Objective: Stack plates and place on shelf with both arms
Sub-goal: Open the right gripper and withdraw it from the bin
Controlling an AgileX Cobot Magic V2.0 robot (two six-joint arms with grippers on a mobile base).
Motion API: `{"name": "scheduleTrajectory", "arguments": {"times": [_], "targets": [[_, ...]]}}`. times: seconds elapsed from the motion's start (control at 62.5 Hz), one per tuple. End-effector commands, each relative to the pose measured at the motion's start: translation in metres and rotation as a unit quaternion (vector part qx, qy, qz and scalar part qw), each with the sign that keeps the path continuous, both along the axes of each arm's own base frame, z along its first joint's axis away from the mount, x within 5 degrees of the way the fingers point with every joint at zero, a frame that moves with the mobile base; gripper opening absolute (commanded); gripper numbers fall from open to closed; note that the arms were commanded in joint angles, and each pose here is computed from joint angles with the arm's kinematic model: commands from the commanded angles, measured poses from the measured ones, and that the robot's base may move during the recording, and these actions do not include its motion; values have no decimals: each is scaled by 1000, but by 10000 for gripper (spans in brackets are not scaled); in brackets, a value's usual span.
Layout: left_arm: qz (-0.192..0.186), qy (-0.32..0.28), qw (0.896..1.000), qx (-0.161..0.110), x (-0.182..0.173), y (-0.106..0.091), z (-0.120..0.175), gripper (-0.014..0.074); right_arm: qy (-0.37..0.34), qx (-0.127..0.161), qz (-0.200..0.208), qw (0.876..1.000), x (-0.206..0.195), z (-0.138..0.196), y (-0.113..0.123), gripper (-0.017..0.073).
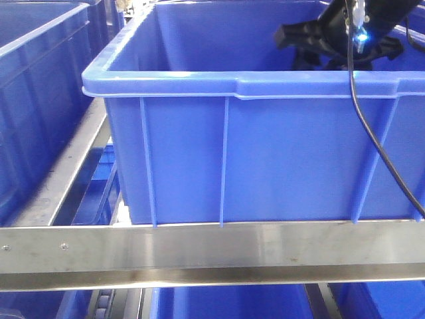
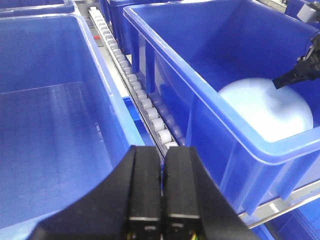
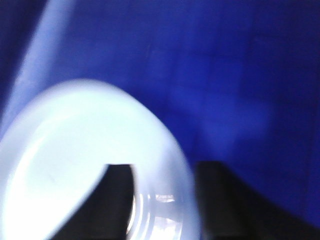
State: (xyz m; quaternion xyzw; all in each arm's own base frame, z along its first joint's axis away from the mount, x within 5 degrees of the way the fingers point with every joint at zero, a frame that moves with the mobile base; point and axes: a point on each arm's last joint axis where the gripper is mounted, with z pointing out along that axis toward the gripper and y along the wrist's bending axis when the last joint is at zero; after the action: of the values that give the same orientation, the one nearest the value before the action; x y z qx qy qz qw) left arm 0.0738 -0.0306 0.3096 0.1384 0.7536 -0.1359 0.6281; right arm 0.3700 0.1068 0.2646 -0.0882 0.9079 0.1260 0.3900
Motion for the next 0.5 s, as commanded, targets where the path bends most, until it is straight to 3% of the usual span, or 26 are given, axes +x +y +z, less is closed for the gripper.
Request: {"name": "scheduleTrajectory", "arguments": {"times": [0.0,0.176,0.256,0.48], "targets": [[-4,-45,999,-27,1,-1,16,84,-62,16,-6,998,-3,41,-4,519],[-4,-45,999,-27,1,-1,16,84,-82,22,-3,996,-14,62,-6,515],[-4,-45,999,-27,1,-1,16,84,-107,29,-2,994,-25,81,-9,473],[-4,-45,999,-27,1,-1,16,84,-187,45,7,981,-80,145,-22,138]]}}
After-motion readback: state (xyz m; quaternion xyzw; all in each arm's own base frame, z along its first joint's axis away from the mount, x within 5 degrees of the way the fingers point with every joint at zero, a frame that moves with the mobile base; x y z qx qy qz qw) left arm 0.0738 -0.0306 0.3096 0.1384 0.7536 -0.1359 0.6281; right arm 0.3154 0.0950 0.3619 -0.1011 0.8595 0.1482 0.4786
